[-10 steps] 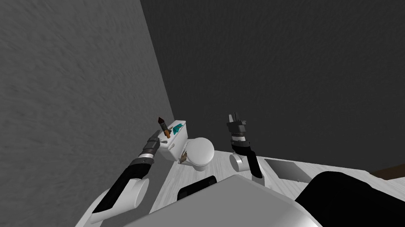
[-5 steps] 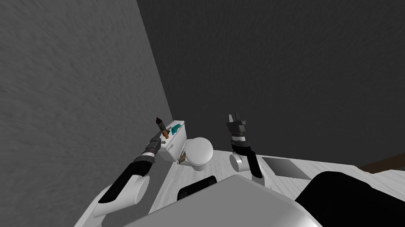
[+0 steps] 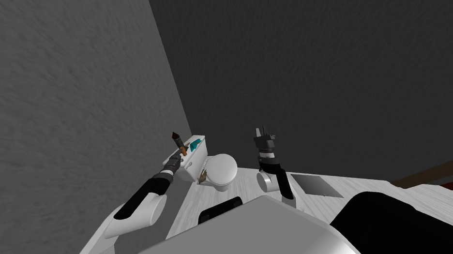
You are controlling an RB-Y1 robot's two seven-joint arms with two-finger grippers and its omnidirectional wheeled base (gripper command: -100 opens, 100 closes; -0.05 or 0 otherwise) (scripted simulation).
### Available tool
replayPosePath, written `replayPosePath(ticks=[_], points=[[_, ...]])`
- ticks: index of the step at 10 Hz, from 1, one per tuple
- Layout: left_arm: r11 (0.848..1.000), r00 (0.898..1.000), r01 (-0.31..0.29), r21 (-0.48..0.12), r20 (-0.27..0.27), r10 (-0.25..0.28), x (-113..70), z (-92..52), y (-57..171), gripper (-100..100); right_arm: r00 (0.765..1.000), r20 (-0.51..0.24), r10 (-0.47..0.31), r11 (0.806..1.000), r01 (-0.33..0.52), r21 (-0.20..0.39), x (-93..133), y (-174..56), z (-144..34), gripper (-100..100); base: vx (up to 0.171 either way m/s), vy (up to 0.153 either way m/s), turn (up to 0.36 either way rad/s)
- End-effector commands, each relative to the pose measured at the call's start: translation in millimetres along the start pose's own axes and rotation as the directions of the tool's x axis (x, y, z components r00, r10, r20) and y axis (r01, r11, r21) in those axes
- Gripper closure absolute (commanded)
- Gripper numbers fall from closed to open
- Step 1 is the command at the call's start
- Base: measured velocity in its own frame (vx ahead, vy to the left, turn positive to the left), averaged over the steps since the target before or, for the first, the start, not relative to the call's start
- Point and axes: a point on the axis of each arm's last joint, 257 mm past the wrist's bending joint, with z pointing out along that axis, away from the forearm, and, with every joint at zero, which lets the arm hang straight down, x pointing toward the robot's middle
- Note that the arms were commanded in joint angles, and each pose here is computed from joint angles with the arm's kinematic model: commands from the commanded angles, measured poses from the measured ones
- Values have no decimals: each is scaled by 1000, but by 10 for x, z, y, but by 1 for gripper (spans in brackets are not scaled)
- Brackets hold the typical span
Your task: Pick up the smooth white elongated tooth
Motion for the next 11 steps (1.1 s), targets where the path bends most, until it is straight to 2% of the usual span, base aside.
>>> replayPosePath(ticks=[1, 7, 11], points=[[999, 1000, -4, -47, -12, 3, 26, 6, 117, -100, 1000, 0, 0, 1000, 0, 0, 0, 0, 0, 0, 4, -6, -34], [985, 998, -25, -172, -54, 16, 82, 23, 404, -100, 1000, 0, 0, 1000, 0, 0, 0, 0, 0, 0, 10, -2, -28], [959, 995, -56, -279, -98, 30, 128, 2, 654, -100, 1000, 0, 0, 1000, 0, 0, 0, 0, 0, 0, 24, 2, -39]])
